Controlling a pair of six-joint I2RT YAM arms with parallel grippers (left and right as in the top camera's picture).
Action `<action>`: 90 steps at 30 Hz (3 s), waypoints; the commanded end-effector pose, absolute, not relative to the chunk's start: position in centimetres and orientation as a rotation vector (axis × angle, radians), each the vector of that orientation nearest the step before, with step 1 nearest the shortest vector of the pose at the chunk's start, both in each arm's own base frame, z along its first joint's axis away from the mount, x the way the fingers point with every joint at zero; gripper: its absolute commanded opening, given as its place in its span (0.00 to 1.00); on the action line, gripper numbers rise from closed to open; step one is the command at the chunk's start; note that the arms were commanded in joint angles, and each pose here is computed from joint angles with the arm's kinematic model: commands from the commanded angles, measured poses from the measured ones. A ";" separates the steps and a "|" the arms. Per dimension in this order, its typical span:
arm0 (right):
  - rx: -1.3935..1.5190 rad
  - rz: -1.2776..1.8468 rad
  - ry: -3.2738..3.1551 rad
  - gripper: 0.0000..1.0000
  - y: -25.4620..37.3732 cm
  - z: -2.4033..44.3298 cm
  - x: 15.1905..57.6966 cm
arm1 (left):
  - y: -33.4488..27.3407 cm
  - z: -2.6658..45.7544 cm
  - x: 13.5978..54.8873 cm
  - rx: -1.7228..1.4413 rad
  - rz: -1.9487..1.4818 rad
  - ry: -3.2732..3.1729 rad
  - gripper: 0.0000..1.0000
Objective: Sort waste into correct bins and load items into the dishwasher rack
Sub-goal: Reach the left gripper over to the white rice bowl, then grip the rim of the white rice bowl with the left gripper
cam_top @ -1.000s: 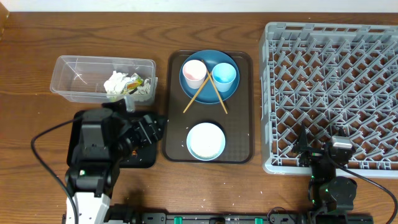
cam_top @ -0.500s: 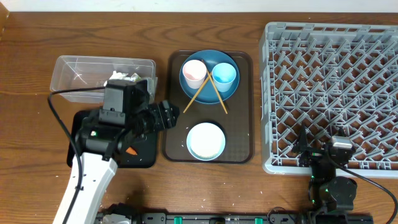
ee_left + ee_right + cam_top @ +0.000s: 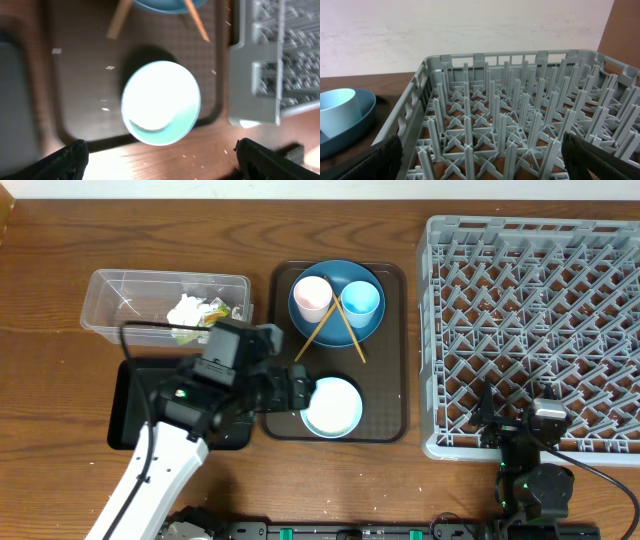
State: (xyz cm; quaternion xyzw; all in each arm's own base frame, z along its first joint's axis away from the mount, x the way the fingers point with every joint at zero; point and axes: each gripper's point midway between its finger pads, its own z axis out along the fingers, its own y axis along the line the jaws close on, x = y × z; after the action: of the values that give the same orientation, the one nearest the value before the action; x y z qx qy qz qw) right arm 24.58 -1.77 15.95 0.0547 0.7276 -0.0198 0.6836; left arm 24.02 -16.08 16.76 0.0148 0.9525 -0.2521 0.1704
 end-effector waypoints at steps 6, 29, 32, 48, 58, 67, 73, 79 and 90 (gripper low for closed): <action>0.127 -0.029 1.632 0.99 -1.5 15.9 24.6 | -20.5 17.7 23.6 0.050 -0.831 2.669 0.58; 0.127 -0.029 1.632 0.99 -1.5 15.9 24.6 | -27.6 10.0 23.3 0.190 -0.458 2.692 0.34; 0.127 -0.029 1.632 0.99 -1.5 15.9 24.6 | -27.6 9.0 23.4 0.188 -0.427 2.706 0.34; 0.127 -0.029 1.632 0.99 -1.5 15.9 24.6 | -27.0 6.3 23.5 0.192 -0.326 2.758 0.34; 0.127 -0.029 1.632 0.99 -1.5 15.9 24.6 | -27.2 5.2 22.7 0.194 -0.316 2.794 0.34; 0.127 -0.029 1.632 0.99 -1.5 15.9 24.6 | -27.2 3.2 22.1 0.221 -0.262 2.838 0.34; 0.127 -0.029 1.632 0.99 -1.5 15.9 24.6 | -27.2 3.0 22.1 0.222 -0.254 2.843 0.34; 0.127 -0.029 1.632 0.99 -1.5 15.9 24.6 | -27.1 2.9 22.2 0.220 -0.244 2.839 0.34; 0.127 -0.029 1.632 0.99 -1.5 15.9 24.6 | -27.4 3.3 23.1 0.204 -0.244 2.790 0.34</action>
State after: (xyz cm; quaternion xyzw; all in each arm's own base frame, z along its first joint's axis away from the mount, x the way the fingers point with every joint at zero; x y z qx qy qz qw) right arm 24.58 -1.77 15.95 0.0547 0.7276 -0.0198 0.6836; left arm 22.83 -27.73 3.53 0.0803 0.9795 -0.0953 0.1583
